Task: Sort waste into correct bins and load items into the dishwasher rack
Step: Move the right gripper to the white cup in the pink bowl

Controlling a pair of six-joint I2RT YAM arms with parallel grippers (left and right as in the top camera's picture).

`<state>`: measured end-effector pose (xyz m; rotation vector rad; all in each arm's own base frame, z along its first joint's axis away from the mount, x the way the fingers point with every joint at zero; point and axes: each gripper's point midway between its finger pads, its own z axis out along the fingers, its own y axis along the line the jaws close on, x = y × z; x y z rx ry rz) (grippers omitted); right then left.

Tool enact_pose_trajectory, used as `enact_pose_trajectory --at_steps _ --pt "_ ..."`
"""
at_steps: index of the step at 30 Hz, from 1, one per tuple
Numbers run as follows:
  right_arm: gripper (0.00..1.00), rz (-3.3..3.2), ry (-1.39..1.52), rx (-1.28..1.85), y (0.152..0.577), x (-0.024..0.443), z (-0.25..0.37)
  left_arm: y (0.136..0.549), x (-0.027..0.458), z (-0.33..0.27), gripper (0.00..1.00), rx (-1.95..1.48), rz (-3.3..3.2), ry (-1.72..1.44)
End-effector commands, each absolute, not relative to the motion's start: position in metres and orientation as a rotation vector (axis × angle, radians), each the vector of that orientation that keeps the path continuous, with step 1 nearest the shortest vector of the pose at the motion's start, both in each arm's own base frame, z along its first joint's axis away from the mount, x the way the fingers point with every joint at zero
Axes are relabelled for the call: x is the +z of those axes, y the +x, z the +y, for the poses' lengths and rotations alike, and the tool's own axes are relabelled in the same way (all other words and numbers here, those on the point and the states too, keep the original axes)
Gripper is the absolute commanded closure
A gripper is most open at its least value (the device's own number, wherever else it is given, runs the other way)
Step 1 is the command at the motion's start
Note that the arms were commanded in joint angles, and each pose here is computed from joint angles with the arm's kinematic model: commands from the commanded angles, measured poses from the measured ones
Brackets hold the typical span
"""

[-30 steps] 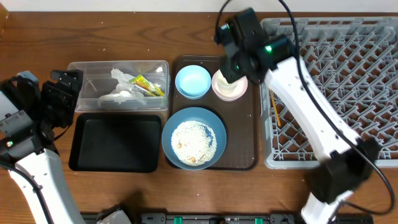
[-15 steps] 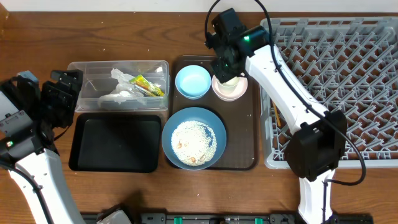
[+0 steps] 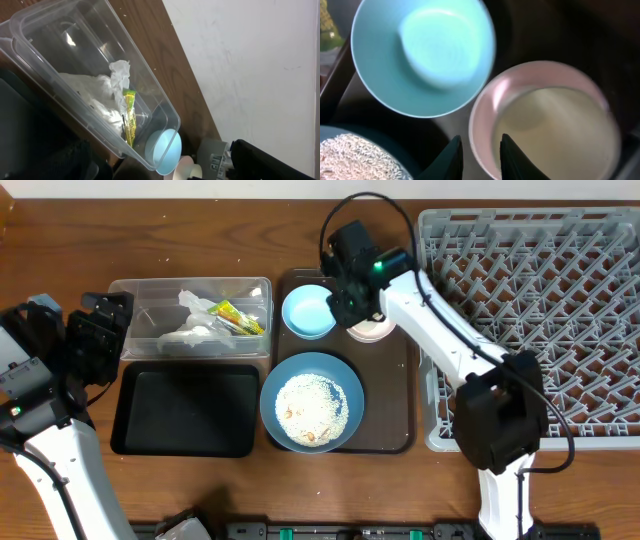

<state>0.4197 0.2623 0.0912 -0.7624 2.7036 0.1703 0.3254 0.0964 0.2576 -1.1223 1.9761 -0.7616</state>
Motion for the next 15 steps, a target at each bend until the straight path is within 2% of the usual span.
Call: enact_pose_trajectory --at_steps 1,9,15 --pt "0.76 2.715 -0.77 0.17 0.413 0.079 0.269 0.326 0.261 0.097 0.09 -0.768 1.969 -1.12" --pt "0.76 2.707 -0.751 0.071 0.418 0.074 0.258 0.326 0.261 0.097 0.09 -0.768 1.969 -1.12" --pt "0.86 2.709 -0.749 0.065 0.418 0.074 0.257 0.326 0.261 0.097 0.09 -0.768 1.969 -1.121"
